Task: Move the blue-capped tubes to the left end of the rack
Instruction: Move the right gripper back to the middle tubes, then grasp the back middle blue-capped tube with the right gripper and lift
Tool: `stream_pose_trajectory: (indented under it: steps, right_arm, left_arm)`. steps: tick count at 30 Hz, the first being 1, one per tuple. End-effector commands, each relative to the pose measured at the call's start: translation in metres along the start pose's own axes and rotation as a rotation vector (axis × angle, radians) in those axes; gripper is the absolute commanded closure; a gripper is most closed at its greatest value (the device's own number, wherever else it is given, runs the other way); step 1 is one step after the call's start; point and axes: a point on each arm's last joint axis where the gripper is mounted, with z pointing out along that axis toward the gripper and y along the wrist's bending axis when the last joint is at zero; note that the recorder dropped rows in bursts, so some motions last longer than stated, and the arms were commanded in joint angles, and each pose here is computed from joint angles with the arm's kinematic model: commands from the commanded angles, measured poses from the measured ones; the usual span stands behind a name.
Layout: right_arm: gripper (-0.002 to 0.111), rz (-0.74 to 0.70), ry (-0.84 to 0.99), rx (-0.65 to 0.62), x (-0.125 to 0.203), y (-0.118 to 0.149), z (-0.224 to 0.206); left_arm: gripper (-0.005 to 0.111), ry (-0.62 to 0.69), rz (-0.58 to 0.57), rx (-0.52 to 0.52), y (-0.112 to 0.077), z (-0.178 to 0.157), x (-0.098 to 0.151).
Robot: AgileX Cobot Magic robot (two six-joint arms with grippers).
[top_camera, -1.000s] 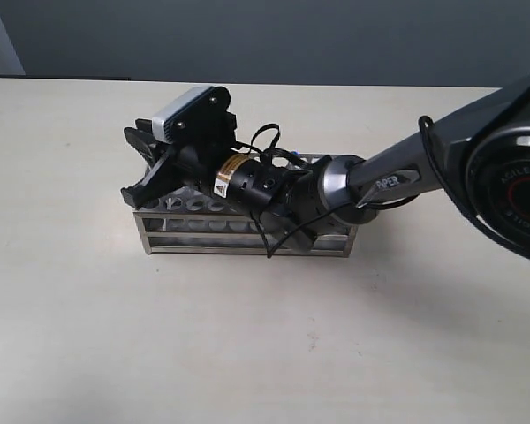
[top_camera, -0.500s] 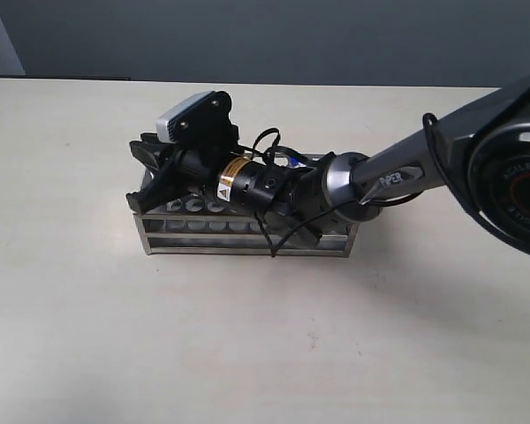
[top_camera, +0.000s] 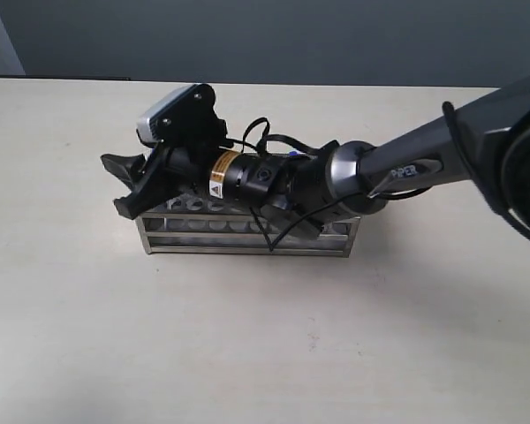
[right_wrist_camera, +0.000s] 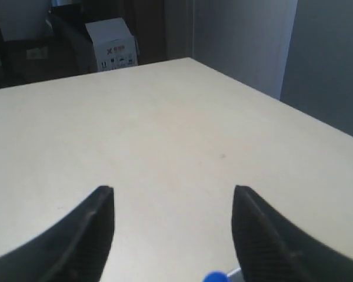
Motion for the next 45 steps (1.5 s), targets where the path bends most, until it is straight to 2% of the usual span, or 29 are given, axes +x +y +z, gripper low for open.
stream_pose_trajectory:
  steps: [1,4,10,13,15,18,20,22,23,26,28,32,35,45]
  right_arm:
    - [0.052,-0.020,-0.030,0.018,-0.038,0.000,-0.011]
    - [0.052,-0.041,0.019,0.056,-0.066,-0.001,-0.024]
    - [0.052,-0.221,0.136,0.105,-0.116,0.001,-0.058]
    - [0.052,-0.242,0.115,0.110,-0.130,0.006,-0.083]
    - [0.056,-0.253,0.099,0.097,-0.131,0.013,-0.102]
    - [0.068,-0.263,0.091,0.076,-0.125,0.023,-0.132]
    - [0.069,-0.243,0.124,0.082,-0.111,0.030,-0.160]
    - [0.062,-0.189,0.155,0.182,-0.098,0.016,-0.182]
    - [0.059,-0.138,0.151,0.274,-0.090,-0.001,-0.192]
    - [0.057,-0.018,0.064,0.464,-0.075,-0.038,-0.212]
    - [0.057,0.021,0.079,0.511,-0.066,-0.050,-0.213]
    - [0.057,0.020,0.173,0.479,-0.041,-0.053,-0.200]
    - [0.057,0.024,0.162,0.473,-0.028,-0.057,-0.191]
    - [0.057,0.013,0.142,0.443,-0.019,-0.067,-0.167]
  left_arm:
    - [0.106,-0.010,-0.006,-0.001,0.000,0.000,0.000]
    - [0.106,-0.010,-0.006,-0.001,0.000,0.000,0.000]
    - [0.106,-0.010,-0.006,-0.001,0.000,0.000,0.000]
    - [0.106,-0.010,-0.006,-0.001,0.000,0.000,0.000]
    - [0.106,-0.010,-0.006,-0.001,0.000,0.000,0.000]
    - [0.106,-0.010,-0.006,-0.001,0.000,0.000,0.000]
    - [0.106,-0.010,-0.006,-0.001,0.000,0.000,0.000]
    - [0.106,-0.010,-0.006,-0.001,0.000,0.000,0.000]
    - [0.106,-0.010,-0.006,-0.001,0.000,0.000,0.000]
    - [0.106,-0.010,-0.006,-0.001,0.000,0.000,0.000]
    - [0.106,-0.010,-0.006,-0.001,0.000,0.000,0.000]
    - [0.106,-0.010,-0.006,-0.001,0.000,0.000,0.000]
    - [0.106,-0.010,-0.006,-0.001,0.000,0.000,0.000]
    - [0.106,-0.010,-0.006,-0.001,0.000,0.000,0.000]
